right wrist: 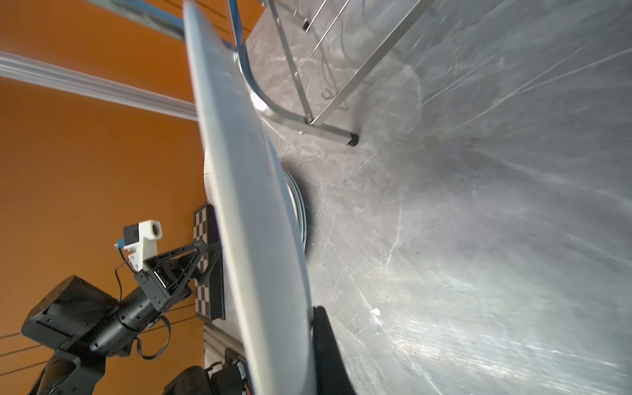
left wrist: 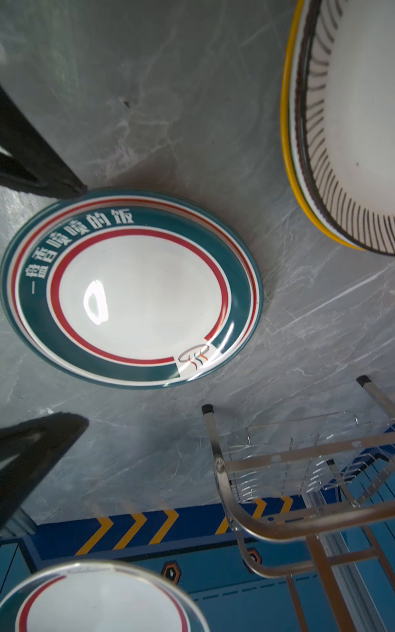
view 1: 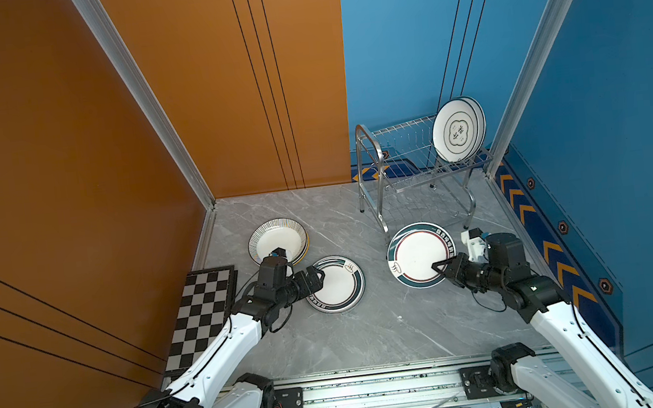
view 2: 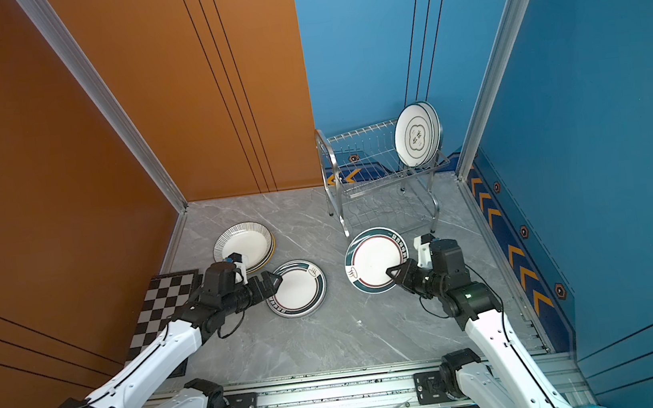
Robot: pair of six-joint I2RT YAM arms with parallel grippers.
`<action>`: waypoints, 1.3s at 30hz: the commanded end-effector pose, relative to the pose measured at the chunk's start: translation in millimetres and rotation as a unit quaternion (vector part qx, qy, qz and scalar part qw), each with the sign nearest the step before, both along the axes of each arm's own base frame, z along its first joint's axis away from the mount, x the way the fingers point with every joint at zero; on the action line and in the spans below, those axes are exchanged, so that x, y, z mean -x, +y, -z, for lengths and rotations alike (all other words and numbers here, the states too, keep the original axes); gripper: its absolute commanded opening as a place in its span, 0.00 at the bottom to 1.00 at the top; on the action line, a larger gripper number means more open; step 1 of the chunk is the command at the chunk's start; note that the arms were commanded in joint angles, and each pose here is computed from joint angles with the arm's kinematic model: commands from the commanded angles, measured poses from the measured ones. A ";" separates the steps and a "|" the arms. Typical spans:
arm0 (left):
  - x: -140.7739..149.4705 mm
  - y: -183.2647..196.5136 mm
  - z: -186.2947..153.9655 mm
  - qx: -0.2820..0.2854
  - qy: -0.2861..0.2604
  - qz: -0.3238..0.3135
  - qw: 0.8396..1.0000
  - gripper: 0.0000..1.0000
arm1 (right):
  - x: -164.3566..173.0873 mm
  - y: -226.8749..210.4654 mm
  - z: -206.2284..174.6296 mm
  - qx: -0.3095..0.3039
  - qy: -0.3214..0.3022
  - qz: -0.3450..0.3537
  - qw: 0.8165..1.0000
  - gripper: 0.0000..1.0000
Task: Unload the plates from the dish rack
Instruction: Place the plate among the plates.
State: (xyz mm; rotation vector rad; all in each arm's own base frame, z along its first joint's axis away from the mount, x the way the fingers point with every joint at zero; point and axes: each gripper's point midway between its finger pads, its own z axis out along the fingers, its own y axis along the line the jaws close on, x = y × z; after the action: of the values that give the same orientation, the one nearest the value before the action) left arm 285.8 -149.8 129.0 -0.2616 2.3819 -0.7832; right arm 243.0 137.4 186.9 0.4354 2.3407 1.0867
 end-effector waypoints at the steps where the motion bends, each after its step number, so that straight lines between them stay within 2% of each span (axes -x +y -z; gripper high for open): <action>1: 1.4 -18.9 -15.4 0.035 -0.029 0.035 0.998 0.98 | -12.8 27.0 -17.5 -0.049 -0.041 -0.023 0.998 0.00; 19: 7.7 -48.7 -21.6 0.090 -0.038 0.081 0.992 0.99 | -31.3 127.1 7.3 -0.130 -0.021 -0.091 0.987 0.00; 29: 4.8 -53.9 -22.6 0.100 -0.039 0.087 0.990 0.87 | -32.5 162.6 19.2 -0.184 0.004 -0.116 0.976 0.00; 30: 4.1 -54.3 -23.3 0.101 -0.040 0.087 0.990 0.83 | -32.6 164.1 20.3 -0.184 0.005 -0.117 0.976 0.00; 37: 2.5 -56.1 -24.1 0.103 -0.043 0.092 0.989 0.71 | -32.3 176.2 25.8 -0.198 0.015 -0.126 0.972 0.00; 39: 2.4 -55.9 -24.3 0.104 -0.044 0.092 0.989 0.65 | -32.3 178.5 27.4 -0.198 0.016 -0.127 0.972 0.00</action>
State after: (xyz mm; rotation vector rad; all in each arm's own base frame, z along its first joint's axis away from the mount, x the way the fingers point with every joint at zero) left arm 286.2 -200.0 152.1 -0.1273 2.2713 -1.0795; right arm 276.4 306.3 141.6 0.3584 2.3191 1.6080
